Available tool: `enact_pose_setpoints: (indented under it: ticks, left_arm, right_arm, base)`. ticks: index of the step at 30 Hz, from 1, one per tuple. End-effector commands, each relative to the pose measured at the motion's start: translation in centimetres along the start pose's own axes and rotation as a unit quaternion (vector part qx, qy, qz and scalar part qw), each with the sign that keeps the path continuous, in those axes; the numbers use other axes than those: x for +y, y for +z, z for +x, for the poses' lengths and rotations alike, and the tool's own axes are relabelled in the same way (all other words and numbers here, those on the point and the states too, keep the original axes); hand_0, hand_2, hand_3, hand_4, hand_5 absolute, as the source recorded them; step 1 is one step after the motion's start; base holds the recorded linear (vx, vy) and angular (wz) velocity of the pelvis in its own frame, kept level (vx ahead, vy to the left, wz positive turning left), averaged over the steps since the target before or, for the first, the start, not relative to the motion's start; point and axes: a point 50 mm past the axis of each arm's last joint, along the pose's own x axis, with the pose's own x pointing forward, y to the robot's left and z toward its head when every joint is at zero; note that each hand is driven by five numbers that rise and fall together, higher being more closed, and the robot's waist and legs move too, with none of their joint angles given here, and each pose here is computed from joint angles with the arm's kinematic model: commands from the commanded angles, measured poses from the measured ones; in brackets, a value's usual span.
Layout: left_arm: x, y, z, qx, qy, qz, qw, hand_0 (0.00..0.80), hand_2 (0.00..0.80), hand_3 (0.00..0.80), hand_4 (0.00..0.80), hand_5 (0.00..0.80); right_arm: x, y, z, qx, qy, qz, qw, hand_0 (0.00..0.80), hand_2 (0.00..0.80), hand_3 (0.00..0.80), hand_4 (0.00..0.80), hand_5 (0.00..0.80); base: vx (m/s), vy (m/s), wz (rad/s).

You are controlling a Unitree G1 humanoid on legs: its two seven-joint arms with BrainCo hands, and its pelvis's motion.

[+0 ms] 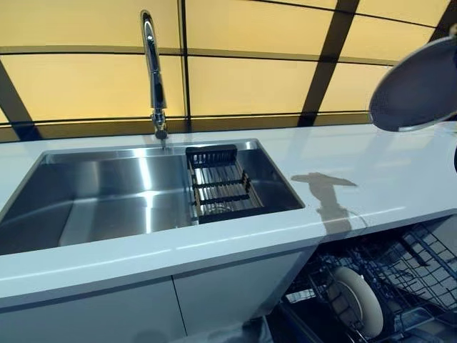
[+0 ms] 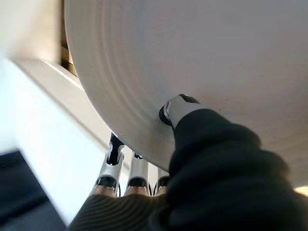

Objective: Take plates into dishwasher

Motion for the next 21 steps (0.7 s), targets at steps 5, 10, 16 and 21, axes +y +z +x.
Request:
enact_pose_setpoints:
  ticks: [5,10,16,21]
  left_arm:
    - [1.5,-0.4,-0.2,0.024,0.021,0.032,0.999,0.0,0.0,0.0,0.0,0.0]
    - [1.6,-0.3,-0.2,0.025,0.022,0.042,0.999,0.0,0.0,0.0,0.0,0.0]
    - [1.7,-0.1,-0.2,0.026,0.015,0.055,0.998,0.0,0.0,0.0,0.0,0.0]
    - [1.4,-0.3,-0.1,0.025,0.012,0.065,0.998,0.0,0.0,0.0,0.0,0.0]
  right_arm:
    - [1.6,-8.9,-2.6,0.184,0.023,0.008,0.983,0.8,0.8,0.8,0.8,0.8]
    - [5.6,-13.4,-6.1,0.294,0.07,0.052,0.952,0.8,0.8,0.8,0.8,0.8]
    - [11.2,-14.7,-10.0,0.39,0.145,0.185,0.89,0.8,0.8,0.8,0.8,0.8]
    - [14.4,-14.2,-11.9,0.422,0.182,0.252,0.852,0.8,0.8,0.8,0.8,0.8]
  base:
    - [0.023,-0.003,-0.18]
    - [0.012,-0.012,-0.14]
    - [0.012,-0.005,-0.15]
    - [0.016,-0.014,-0.18]
